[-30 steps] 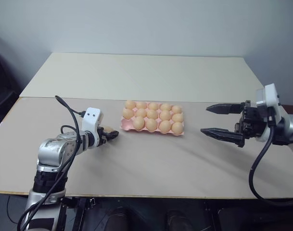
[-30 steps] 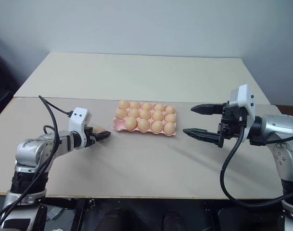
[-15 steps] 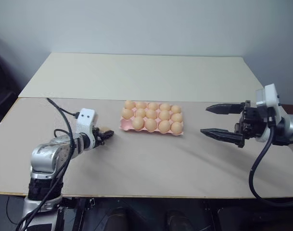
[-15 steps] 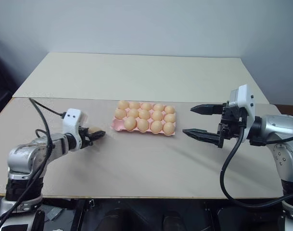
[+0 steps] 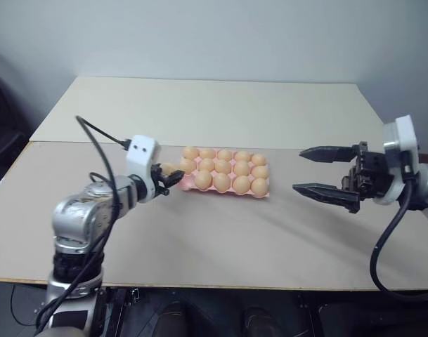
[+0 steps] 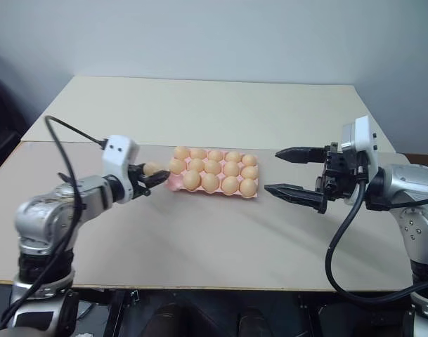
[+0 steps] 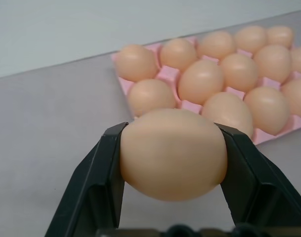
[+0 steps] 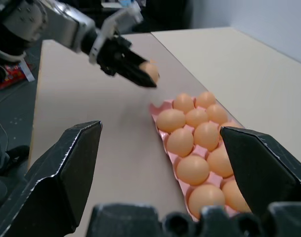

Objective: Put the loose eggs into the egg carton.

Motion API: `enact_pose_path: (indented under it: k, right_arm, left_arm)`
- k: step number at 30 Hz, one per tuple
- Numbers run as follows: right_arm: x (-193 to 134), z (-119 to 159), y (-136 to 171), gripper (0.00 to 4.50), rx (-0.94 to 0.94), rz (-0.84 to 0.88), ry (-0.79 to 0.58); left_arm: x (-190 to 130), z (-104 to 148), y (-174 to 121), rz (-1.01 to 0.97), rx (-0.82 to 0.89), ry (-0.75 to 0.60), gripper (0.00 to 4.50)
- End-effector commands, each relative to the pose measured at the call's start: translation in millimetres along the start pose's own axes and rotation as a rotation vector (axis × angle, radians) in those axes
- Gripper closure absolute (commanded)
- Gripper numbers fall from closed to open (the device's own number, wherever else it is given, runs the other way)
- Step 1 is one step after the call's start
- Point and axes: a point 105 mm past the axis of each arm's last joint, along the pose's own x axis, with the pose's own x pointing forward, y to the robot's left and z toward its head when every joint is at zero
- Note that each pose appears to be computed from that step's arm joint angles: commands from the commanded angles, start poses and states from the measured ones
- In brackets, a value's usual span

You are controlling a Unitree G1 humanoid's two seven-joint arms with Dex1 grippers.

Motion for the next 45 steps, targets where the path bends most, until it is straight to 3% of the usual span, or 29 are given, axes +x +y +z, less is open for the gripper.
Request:
enact_pose_path:
  k: [1,9,24,31,45]
  right_arm:
    - [-3.4,15.5,2.0,0.00,-0.042,-0.005,-0.027]
    - [-5.9,13.2,2.8,0.00,-0.041,-0.027,-0.011]
    - [-7.1,10.0,2.8,0.00,-0.041,-0.042,0.002]
    - [-5.5,8.0,1.8,0.00,-0.042,-0.042,0.011]
    - [-5.3,7.4,0.3,0.00,-0.040,-0.033,0.014]
  left_arm:
    - [10.5,7.9,0.4,0.014,0.004,-0.028,2.15]
    - [30.1,6.1,-5.7,0.000,0.013,-0.022,2.15]
    - [31.7,-1.7,-13.7,-0.026,0.029,0.029,2.15]
    - [29.6,1.5,-12.2,-0.018,0.043,0.019,0.02]
    - [-15.3,19.7,3.2,-0.013,0.076,-0.052,0.02]
